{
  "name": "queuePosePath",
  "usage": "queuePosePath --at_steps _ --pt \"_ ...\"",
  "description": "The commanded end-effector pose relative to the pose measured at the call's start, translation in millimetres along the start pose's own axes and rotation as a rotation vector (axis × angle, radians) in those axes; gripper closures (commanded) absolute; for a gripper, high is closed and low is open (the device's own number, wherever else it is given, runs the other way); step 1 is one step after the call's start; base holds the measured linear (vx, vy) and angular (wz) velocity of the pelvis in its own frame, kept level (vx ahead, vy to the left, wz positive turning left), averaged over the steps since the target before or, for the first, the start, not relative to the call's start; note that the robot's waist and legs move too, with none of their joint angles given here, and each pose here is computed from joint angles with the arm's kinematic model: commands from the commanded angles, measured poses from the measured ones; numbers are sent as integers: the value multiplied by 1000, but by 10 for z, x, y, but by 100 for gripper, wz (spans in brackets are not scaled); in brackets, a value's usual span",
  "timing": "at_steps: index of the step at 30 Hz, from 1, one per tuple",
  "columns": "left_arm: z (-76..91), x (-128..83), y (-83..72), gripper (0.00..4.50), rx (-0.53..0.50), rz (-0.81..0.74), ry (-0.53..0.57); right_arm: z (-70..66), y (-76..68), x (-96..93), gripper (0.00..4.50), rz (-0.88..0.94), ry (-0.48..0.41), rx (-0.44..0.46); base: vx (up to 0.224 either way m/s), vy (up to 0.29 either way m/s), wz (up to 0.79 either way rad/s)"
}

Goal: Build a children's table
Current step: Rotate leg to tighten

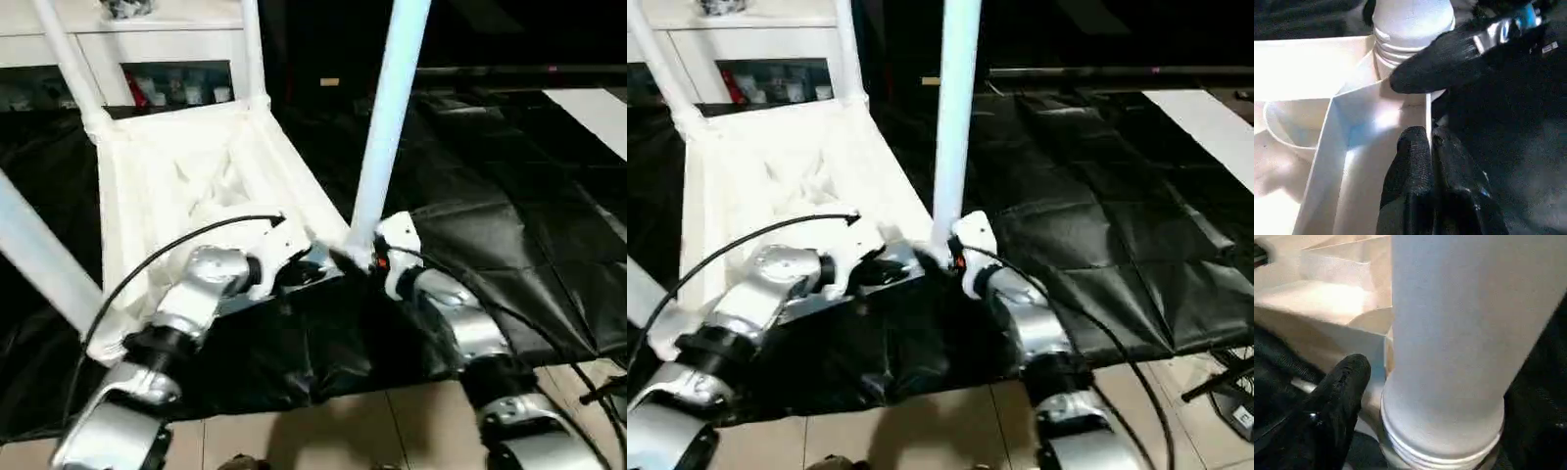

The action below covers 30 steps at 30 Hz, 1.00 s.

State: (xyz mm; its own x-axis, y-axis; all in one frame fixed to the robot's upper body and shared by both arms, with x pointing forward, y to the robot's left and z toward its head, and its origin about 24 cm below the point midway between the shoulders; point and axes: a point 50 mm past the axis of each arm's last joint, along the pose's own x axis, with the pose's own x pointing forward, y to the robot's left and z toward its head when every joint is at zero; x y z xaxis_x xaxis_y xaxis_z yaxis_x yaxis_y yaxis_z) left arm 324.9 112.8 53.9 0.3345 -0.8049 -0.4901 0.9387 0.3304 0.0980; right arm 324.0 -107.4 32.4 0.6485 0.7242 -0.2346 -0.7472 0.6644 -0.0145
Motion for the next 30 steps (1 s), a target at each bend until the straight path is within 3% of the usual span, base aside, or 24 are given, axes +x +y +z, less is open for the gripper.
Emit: queuePosePath --at_steps 1,9,21,25,30 --pt "189 106 -117 450 73 -100 -85 -17 282 114 64 205 16 -25 0 0 0" --pt "82 -56 -97 450 64 -216 -75 -53 267 -160 64 436 51 -67 0 0 0" --pt "-6 -176 -94 450 47 -308 -39 -57 291 -263 171 553 94 -85 0 0 0" --pt "-14 -178 -79 450 53 -278 -36 -72 313 -262 179 551 93 -75 0 0 0" --pt "23 -77 18 450 35 -84 -42 -78 274 -86 181 322 47 -33 0 0 0"
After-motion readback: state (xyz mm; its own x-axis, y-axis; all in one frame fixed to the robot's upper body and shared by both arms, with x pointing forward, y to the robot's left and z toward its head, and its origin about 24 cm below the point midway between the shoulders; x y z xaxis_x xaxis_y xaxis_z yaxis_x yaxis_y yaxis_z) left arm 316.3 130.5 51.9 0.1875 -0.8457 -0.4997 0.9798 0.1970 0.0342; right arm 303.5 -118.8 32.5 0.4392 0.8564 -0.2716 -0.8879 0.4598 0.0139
